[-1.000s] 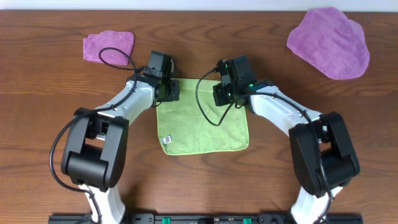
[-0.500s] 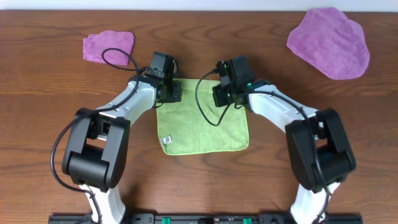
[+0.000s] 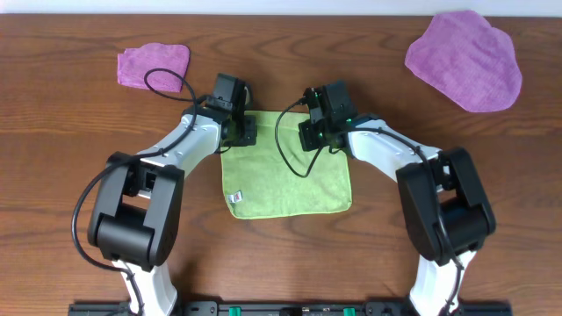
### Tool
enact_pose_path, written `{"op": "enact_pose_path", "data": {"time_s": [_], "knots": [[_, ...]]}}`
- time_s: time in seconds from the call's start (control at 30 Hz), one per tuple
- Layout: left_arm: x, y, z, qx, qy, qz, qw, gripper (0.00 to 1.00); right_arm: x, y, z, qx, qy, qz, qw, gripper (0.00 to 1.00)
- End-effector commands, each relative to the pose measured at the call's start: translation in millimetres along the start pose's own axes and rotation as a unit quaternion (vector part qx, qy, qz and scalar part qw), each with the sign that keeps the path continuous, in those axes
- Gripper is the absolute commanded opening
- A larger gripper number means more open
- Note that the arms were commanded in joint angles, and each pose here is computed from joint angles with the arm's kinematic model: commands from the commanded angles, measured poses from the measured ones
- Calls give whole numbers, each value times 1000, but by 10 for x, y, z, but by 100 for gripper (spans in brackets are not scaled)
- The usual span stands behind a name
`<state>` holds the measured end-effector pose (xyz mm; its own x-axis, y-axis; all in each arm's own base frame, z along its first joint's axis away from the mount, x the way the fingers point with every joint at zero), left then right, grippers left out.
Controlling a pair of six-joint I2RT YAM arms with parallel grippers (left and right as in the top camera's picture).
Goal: Fold the cloth
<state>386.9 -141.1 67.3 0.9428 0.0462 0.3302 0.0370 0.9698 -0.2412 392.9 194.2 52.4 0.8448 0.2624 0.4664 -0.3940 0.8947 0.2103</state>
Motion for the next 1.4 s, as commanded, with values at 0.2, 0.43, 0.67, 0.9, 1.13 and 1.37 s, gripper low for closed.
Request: {"op": "enact_pose_path", "data": {"time_s": [0.2, 0.43, 0.67, 0.9, 1.13, 1.37], "knots": [[-23, -199, 0, -11, 1, -32, 999, 6, -8, -40, -82, -1, 5, 2, 1000, 1], [-65, -173, -32, -3, 8, -30, 1000, 6, 17, -37, -82, -1, -2, 3, 1000, 1], [-118, -113, -160, 13, 20, -29, 999, 6, 36, -36, -82, 0, -7, 4, 1000, 1], [-139, -105, -224, 11, 25, -28, 999, 6, 72, -43, -81, -2, -17, 6, 1000, 1], [-157, -142, -228, 8, 27, -32, 999, 6, 211, -144, -60, -30, -54, 6, 998, 1], [-159, -149, -229, 8, 27, -33, 999, 6, 105, -131, -62, -3, -24, -3, 1000, 1]]}}
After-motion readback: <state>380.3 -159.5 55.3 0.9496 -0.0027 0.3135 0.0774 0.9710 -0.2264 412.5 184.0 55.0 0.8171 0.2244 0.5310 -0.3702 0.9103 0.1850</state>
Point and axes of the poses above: each gripper's point midway between its finger pads, its own z axis back along the fingers, its own y axis along the line the jaws close on, x = y × z, the point moved 6 cm from there along z, back along the fingers, and after that the axes turned 3 degrees about z, right-handed, at the moved point
